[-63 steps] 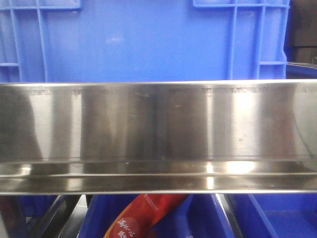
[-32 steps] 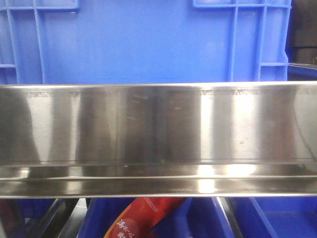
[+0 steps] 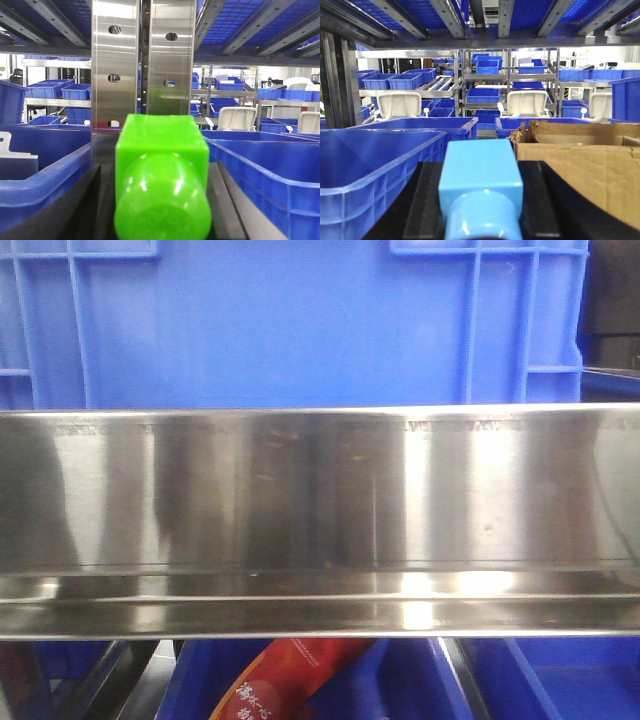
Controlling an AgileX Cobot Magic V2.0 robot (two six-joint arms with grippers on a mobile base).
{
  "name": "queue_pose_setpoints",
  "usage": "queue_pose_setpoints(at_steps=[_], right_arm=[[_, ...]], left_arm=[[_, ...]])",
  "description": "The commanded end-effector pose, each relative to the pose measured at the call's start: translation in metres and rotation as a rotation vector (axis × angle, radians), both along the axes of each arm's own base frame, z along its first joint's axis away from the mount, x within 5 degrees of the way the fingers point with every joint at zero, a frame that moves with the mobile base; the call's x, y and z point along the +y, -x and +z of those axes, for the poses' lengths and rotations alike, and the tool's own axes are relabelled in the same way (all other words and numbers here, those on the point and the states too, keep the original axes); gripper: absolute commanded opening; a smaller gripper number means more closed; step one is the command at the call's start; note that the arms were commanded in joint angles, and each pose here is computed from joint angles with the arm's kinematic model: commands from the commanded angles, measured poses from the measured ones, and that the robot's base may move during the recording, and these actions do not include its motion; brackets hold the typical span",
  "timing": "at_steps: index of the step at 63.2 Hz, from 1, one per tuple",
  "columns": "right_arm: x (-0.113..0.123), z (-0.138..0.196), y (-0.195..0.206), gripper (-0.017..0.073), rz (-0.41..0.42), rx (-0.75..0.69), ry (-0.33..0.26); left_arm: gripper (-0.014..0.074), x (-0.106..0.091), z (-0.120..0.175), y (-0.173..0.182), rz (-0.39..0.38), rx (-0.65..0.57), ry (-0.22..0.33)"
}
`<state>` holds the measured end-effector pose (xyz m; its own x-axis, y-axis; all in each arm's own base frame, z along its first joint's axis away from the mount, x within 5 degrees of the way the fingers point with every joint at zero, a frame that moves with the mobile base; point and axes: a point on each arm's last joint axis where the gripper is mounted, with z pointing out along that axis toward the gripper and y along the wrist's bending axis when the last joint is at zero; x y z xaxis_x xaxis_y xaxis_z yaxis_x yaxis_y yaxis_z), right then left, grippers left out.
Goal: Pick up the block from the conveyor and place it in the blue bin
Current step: 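Lower both grippers over a blue bin and open them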
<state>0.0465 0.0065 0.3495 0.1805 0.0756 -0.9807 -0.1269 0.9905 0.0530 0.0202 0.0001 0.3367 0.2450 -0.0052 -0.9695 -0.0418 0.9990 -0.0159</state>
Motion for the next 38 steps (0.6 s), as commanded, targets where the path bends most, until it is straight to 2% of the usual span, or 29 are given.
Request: queue_pose_setpoints(at_steps=[1, 10, 25, 31, 35, 38], right_arm=[[0.000, 0.009, -0.001, -0.0162, -0.008, -0.039, 0.006], [0.002, 0.026, -0.015, -0.0162, -0.001, 0.033, 0.016], [0.006, 0.063, -0.055, -0.0162, 0.002, 0.096, 0.023], [0.009, 0.072, -0.071, -0.0162, 0.021, 0.124, -0.002], [0.014, 0.079, -0.082, -0.0162, 0.058, 0.137, -0.011], [0.021, 0.080, -0.090, -0.0162, 0.095, 0.150, -0.007]], left_arm=[[-0.0111, 0.000, 0.012, 0.001, -0.004, -0.013, 0.007], [-0.0111, -0.001, 0.035, -0.013, -0.023, 0.086, 0.037], [-0.0111, -0.002, 0.082, -0.059, -0.068, 0.247, 0.091], [-0.0111, -0.008, 0.095, -0.072, -0.138, 0.320, 0.075], [-0.0111, -0.014, 0.106, -0.082, -0.213, 0.337, 0.068], [-0.0111, -0.018, 0.110, -0.089, -0.261, 0.347, 0.106]])
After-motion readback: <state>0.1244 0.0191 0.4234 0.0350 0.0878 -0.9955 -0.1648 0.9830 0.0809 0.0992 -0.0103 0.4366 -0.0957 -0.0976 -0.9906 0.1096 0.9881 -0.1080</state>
